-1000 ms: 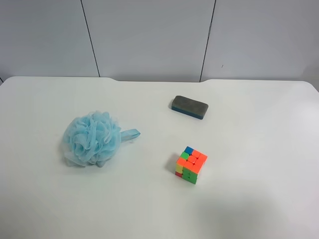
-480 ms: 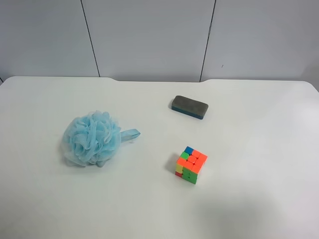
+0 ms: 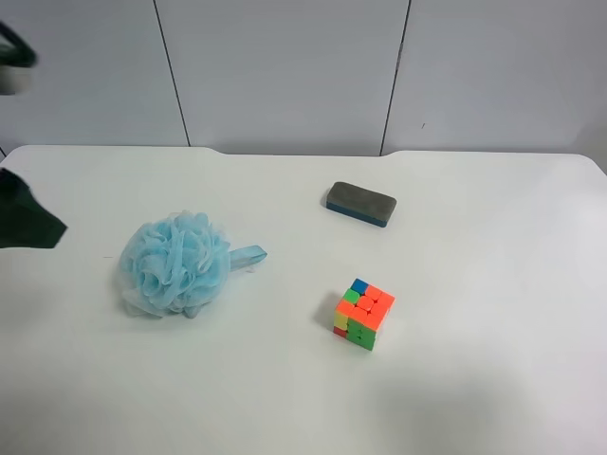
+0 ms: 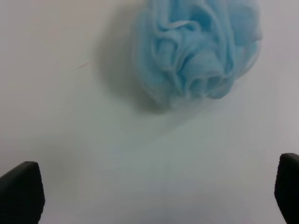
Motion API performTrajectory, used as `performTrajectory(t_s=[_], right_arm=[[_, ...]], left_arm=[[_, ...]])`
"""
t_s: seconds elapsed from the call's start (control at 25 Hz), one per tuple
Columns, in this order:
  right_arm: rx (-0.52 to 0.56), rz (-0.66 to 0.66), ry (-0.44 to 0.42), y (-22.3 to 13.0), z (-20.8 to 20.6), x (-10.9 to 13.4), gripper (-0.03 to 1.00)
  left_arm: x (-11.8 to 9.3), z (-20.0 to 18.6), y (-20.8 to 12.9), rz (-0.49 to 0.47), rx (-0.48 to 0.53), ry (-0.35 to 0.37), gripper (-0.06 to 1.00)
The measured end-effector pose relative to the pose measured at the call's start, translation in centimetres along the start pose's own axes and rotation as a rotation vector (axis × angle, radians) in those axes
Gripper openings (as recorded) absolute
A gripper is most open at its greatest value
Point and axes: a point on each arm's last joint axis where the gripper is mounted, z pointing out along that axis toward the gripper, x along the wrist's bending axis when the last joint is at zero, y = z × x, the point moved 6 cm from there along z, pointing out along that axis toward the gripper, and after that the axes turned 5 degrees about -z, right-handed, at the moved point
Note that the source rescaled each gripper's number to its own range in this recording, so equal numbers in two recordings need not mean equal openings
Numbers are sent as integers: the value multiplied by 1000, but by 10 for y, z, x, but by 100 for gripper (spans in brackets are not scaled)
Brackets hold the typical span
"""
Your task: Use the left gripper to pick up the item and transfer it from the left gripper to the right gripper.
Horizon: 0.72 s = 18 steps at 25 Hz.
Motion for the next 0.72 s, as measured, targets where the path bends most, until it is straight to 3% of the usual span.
performTrajectory(t_s=[0.28, 0.72], right_arm=[[0, 0, 0, 0, 0, 0, 100], [0, 0, 0, 0, 0, 0, 100]], left_arm=[[-25, 65, 28, 56, 86, -50, 100], [-33, 149, 30, 49, 151, -61, 100]])
